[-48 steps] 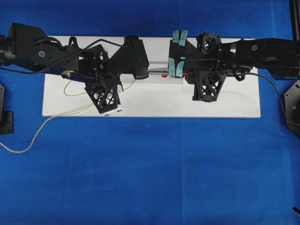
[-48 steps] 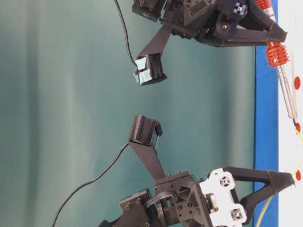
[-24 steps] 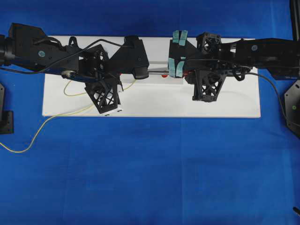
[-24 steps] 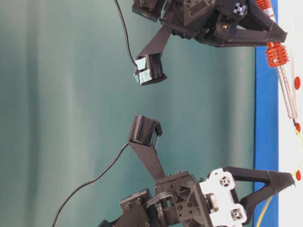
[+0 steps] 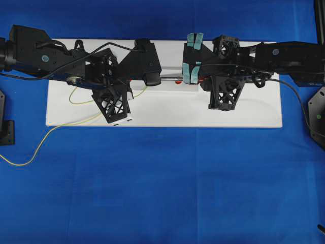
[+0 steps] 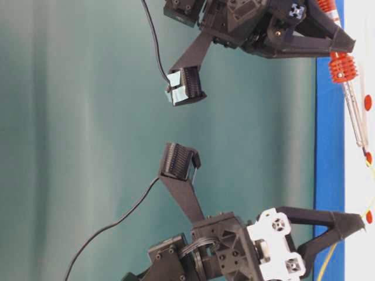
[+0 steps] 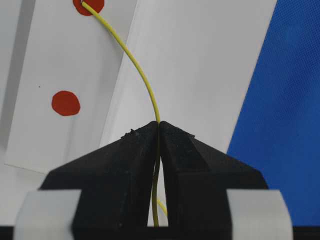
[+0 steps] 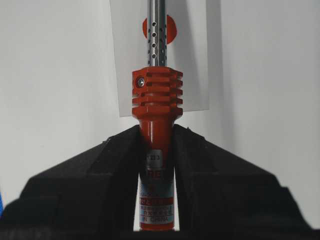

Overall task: Touch the tip of the soldering iron to the tip of the solder at the mark.
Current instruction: 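Hold the solder tip against the iron tip above the middle dot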

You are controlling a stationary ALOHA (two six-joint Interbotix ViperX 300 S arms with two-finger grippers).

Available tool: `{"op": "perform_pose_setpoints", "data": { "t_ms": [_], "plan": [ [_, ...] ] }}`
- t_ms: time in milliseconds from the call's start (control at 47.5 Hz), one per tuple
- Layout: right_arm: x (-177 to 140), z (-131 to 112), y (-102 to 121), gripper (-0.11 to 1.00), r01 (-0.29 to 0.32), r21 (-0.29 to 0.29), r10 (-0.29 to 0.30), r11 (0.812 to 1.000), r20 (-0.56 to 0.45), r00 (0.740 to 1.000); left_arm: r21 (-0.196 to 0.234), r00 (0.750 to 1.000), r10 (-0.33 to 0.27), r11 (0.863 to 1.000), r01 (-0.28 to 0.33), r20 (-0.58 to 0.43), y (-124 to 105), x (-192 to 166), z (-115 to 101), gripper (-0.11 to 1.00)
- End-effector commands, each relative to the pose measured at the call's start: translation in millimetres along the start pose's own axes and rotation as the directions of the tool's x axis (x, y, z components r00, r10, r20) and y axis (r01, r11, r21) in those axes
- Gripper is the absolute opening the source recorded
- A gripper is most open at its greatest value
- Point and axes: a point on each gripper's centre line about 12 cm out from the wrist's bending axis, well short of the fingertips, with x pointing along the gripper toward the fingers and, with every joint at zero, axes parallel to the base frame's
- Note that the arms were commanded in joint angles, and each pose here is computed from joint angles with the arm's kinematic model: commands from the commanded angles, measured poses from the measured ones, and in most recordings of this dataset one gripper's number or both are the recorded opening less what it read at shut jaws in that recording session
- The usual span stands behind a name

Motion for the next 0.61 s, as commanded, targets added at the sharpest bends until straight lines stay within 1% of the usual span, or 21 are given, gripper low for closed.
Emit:
{"op": "perform_pose_setpoints", "data": {
  "t_ms": [0, 589],
  "plan": [
    [-6.2, 9.9, 0.6, 0.06, -0.002, 0.0, 0.002, 1.0, 0.035, 0.999, 0.003, 0.999, -0.009, 1.0, 0.009, 0.039, -2.5, -8.6, 9.5, 0.02],
    [-5.9, 9.2, 0.7, 0.06, -0.003, 0.0, 0.003, 1.0, 0.032, 0.999, 0.003, 0.999, -0.008, 1.0, 0.008, 0.036, -2.5, -8.5, 9.9, 0.02]
  ]
}}
